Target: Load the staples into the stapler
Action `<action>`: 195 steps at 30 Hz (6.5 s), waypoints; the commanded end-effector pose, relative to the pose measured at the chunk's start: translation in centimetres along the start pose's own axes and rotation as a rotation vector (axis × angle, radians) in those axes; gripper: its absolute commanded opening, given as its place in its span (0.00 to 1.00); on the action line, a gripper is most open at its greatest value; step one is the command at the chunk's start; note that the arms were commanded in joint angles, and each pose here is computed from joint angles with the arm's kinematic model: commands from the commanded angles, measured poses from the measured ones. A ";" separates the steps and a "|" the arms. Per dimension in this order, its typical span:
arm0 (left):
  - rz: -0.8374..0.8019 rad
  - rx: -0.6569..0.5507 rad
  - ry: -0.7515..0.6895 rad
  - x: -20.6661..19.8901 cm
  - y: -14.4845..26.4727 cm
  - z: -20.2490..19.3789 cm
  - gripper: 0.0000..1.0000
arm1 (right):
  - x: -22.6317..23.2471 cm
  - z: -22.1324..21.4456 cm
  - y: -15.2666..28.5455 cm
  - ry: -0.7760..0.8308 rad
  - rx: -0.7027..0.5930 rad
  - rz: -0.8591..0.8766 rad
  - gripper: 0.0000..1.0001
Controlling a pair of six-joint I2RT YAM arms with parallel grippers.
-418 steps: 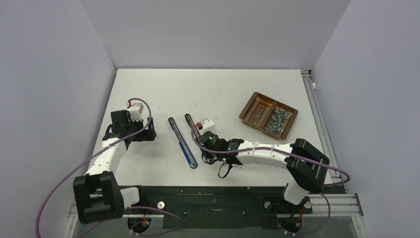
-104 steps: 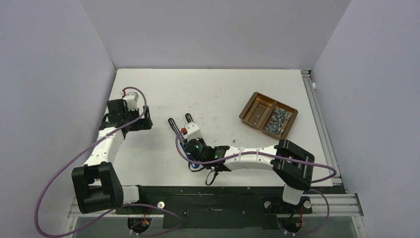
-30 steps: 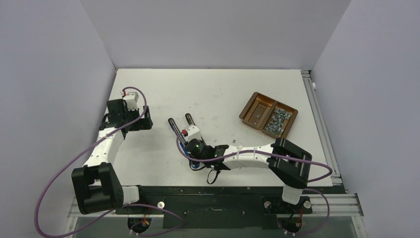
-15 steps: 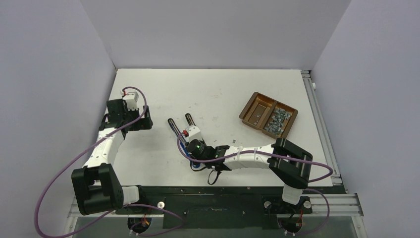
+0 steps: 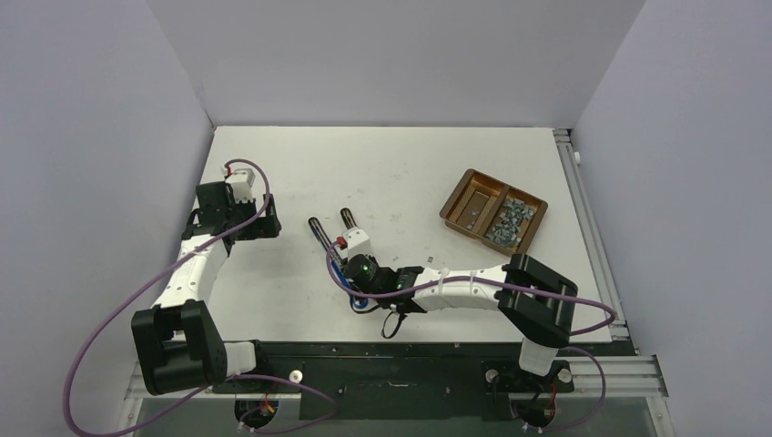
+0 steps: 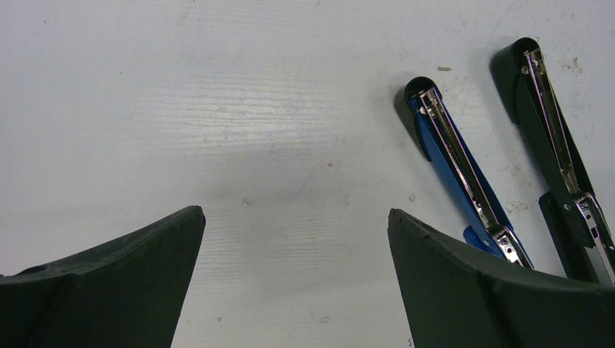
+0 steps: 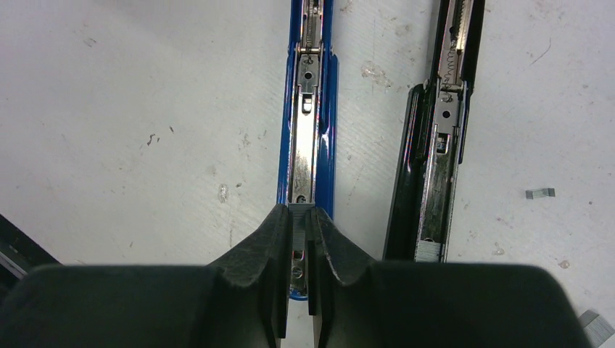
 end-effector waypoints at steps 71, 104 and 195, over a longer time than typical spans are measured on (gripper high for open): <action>-0.007 -0.064 -0.021 -0.1 1.1 1.4 0.96 | 0.3 1.5 -0.2 0.013 0.007 -0.009 0.26; -0.010 -0.072 -0.019 -0.1 1.1 2.0 0.96 | 0.5 1.2 -0.4 0.085 0.157 0.079 0.35; 0.007 -0.094 -0.009 0.2 1.5 2.2 0.96 | 2.7 1.8 -0.7 0.245 0.108 -0.041 0.38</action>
Point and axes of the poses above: each gripper's point midway between its finger pads, its own y axis back along the fingers, its own x axis along the line the jaws close on, z = x × y, the point moved 9 cm from there along y, back along the fingers, and after that the axes turned 3 degrees about -y, right-handed, at the moved point
